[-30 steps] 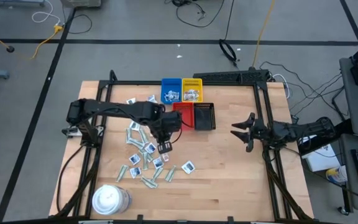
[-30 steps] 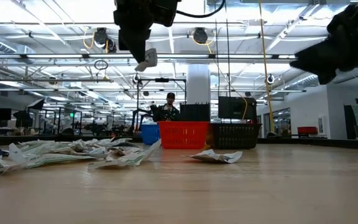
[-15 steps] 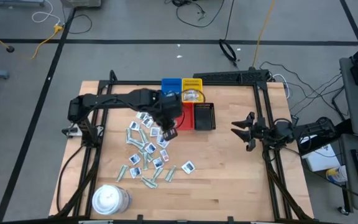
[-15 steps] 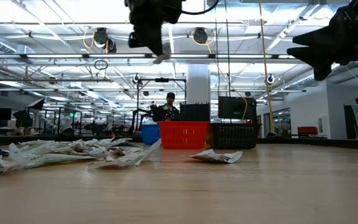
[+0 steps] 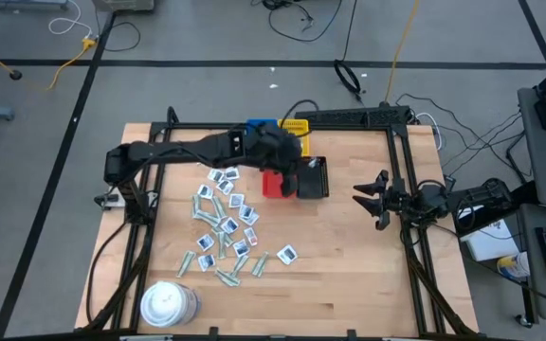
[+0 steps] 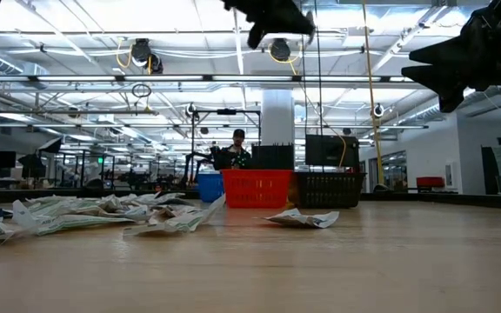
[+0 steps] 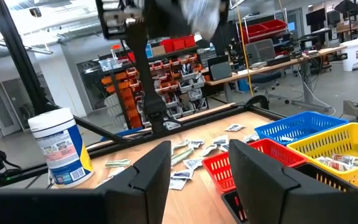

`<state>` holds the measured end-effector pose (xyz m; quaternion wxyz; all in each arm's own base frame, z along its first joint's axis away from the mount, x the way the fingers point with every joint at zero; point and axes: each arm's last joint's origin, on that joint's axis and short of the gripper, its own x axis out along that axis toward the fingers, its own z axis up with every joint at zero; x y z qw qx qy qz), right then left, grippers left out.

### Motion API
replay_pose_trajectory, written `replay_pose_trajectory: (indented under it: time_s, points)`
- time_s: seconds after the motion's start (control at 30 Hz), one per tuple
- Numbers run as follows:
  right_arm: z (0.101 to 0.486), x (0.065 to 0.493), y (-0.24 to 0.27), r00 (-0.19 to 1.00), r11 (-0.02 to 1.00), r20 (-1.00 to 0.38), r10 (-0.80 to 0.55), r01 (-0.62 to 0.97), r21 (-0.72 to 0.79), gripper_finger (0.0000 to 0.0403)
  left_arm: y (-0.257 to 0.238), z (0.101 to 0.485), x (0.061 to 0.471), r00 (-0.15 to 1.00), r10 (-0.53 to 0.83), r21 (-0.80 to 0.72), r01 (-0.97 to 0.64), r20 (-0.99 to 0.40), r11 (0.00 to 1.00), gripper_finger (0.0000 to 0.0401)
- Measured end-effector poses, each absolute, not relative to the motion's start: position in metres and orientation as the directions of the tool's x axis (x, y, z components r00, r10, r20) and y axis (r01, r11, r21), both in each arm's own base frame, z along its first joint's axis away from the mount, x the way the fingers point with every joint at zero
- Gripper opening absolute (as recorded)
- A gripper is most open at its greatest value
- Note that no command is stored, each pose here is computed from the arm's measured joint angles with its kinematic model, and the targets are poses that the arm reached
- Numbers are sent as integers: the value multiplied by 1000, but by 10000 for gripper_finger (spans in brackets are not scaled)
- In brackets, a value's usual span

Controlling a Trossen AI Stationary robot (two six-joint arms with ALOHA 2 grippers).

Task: Pick & Place First Aid Supplies
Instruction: Put the alcohol pad into the blue bin

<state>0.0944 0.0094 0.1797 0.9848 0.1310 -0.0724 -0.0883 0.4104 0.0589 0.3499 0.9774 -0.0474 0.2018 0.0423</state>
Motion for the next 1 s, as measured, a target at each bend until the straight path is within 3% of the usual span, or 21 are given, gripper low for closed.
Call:
replay_pose_trajectory:
  time_s: [0.23,0.53,0.9,1.0]
  points:
    - [180,94,9,974,950,120,-193,155,271,155,66,361,416,962,194,-18,-201,-192,979,0]
    - [180,94,9,974,950,120,-192,154,271,155,145,364,397,891,423,-49,-436,-163,899,0]
    - [180,94,9,974,950,119,-192,155,271,155,243,362,345,673,719,-78,-737,-174,671,0]
    - [180,94,9,974,950,119,-192,155,271,155,254,355,335,619,746,-70,-779,-243,623,0]
